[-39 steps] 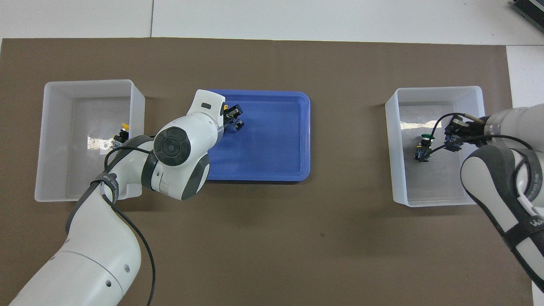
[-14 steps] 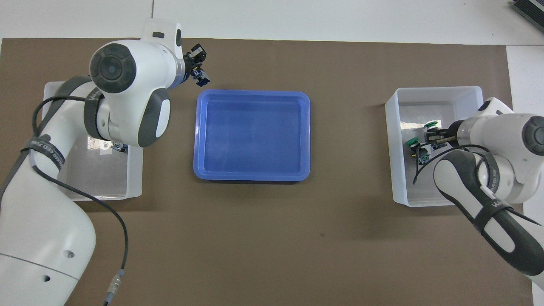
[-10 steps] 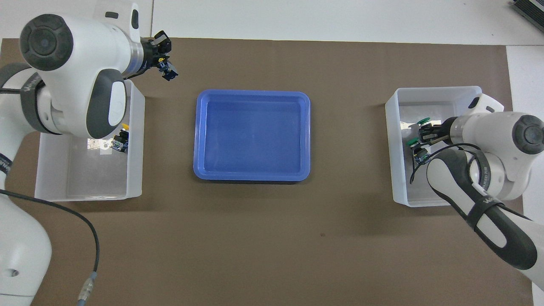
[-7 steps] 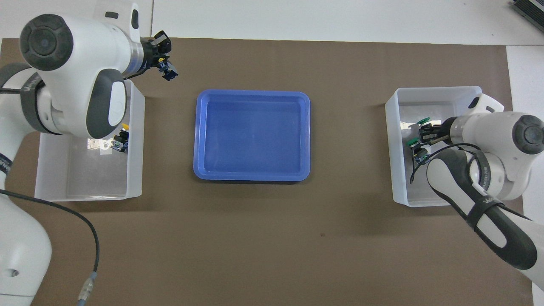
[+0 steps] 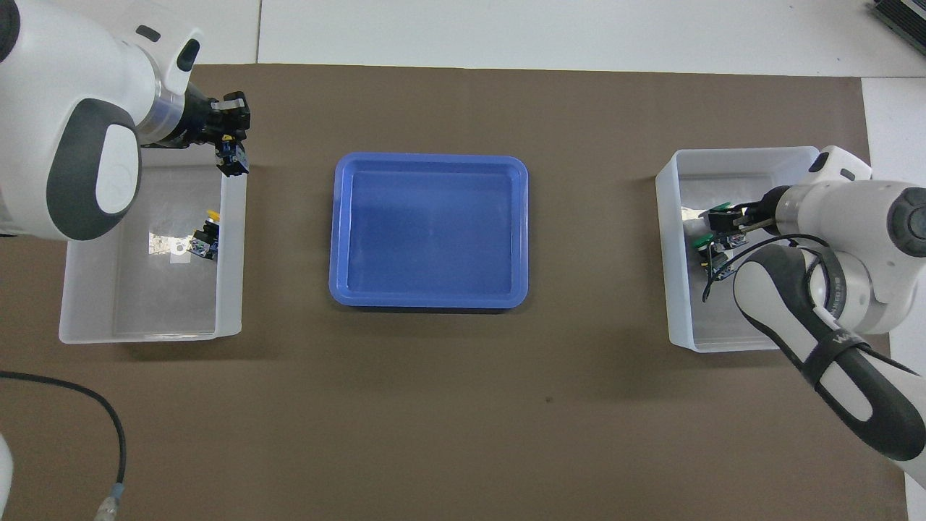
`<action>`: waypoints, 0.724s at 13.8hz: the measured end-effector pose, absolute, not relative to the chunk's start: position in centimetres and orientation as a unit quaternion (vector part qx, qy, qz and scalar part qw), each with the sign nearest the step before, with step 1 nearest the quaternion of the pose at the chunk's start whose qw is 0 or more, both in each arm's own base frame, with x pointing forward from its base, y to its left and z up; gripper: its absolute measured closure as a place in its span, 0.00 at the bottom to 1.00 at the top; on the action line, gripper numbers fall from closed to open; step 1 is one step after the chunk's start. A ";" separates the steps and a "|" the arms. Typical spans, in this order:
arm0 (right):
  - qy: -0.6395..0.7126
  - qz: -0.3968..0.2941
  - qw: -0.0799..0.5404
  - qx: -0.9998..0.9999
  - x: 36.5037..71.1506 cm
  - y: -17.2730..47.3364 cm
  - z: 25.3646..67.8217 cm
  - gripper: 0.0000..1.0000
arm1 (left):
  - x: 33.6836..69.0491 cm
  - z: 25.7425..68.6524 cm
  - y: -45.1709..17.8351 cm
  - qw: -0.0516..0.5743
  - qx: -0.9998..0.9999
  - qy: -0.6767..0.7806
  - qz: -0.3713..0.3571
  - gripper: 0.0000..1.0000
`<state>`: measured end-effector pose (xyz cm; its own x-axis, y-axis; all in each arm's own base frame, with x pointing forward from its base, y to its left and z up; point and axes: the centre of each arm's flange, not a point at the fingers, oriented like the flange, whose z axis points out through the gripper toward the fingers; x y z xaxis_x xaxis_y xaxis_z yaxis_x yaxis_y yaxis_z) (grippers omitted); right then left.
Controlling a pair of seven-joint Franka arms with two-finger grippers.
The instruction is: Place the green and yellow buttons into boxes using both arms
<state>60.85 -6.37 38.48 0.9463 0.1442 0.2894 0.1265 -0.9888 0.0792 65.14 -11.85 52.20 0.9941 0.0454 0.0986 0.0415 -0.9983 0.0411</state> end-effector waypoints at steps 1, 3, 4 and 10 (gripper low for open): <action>0.045 0.143 0.027 0.988 60.5 -6.2 40.3 0.00 | 65.0 52.4 -11.3 0.018 0.999 0.009 0.046 0.69; -0.013 0.124 0.022 0.992 59.9 -5.7 44.4 0.00 | 64.7 52.8 -9.9 0.016 0.999 -0.012 0.040 0.69; -0.042 0.112 0.020 0.993 59.7 -5.7 46.7 0.00 | 64.4 52.8 -8.7 0.014 0.999 -0.022 0.037 0.69; -0.090 0.087 0.018 0.992 59.4 -5.4 60.1 0.00 | 61.6 45.8 4.4 0.001 0.994 -0.032 0.104 0.69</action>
<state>59.38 -5.38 60.08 0.9686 -0.1760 0.1754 -0.1824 -0.9830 0.0207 61.62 4.39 45.80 0.9762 -0.0640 0.2073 -0.0642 -0.9979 -0.0057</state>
